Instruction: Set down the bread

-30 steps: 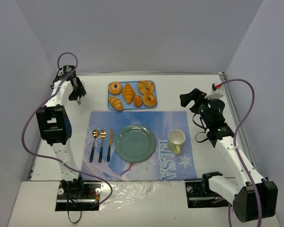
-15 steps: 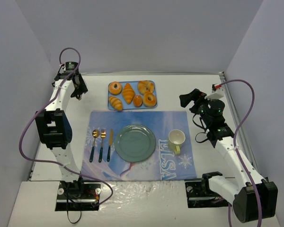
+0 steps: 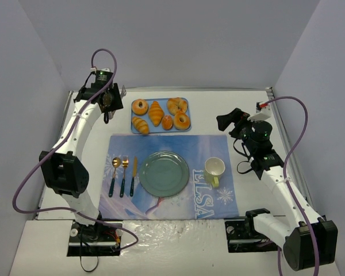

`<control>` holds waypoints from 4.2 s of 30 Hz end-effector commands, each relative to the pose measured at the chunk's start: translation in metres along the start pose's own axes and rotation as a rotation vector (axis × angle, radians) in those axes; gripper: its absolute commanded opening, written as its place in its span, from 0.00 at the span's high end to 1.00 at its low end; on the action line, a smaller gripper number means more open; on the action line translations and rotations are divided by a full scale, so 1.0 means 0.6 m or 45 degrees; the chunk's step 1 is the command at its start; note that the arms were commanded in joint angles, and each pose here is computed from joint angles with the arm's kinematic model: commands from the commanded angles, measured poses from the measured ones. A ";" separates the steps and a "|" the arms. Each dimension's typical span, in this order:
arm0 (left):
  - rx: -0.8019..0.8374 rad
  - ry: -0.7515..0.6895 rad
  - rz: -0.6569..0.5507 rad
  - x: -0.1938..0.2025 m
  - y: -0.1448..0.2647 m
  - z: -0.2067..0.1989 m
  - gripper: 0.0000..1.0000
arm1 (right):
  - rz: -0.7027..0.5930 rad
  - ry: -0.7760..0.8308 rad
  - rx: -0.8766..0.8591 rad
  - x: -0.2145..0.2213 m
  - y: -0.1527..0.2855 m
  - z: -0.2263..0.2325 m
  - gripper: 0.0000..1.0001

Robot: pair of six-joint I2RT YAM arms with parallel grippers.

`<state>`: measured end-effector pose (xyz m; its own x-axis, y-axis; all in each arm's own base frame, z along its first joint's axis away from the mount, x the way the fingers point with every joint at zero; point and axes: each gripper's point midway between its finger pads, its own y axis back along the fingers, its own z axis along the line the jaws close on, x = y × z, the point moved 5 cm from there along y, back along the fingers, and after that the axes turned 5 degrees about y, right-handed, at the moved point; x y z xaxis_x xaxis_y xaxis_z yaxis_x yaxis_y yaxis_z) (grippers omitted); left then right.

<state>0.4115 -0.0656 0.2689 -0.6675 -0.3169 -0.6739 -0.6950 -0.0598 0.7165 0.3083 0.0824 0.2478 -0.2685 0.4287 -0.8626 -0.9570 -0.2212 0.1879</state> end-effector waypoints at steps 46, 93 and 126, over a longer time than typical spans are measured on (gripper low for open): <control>0.016 -0.293 0.123 0.188 0.036 -0.082 0.52 | -0.090 0.015 -0.056 -0.024 0.009 0.019 0.00; 0.019 -0.350 0.055 0.195 0.112 -0.089 0.99 | -0.070 0.002 -0.070 -0.014 -0.002 0.019 0.00; 0.451 -0.661 0.417 0.416 0.282 -0.050 1.00 | -0.052 0.011 -0.068 -0.010 -0.027 0.027 0.00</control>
<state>0.1412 -0.1777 0.2181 -0.8499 0.2795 -0.4466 -0.3850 0.2491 0.8887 0.3118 0.0927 0.2247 -0.3364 0.4102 -0.8477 -0.9358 -0.2462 0.2522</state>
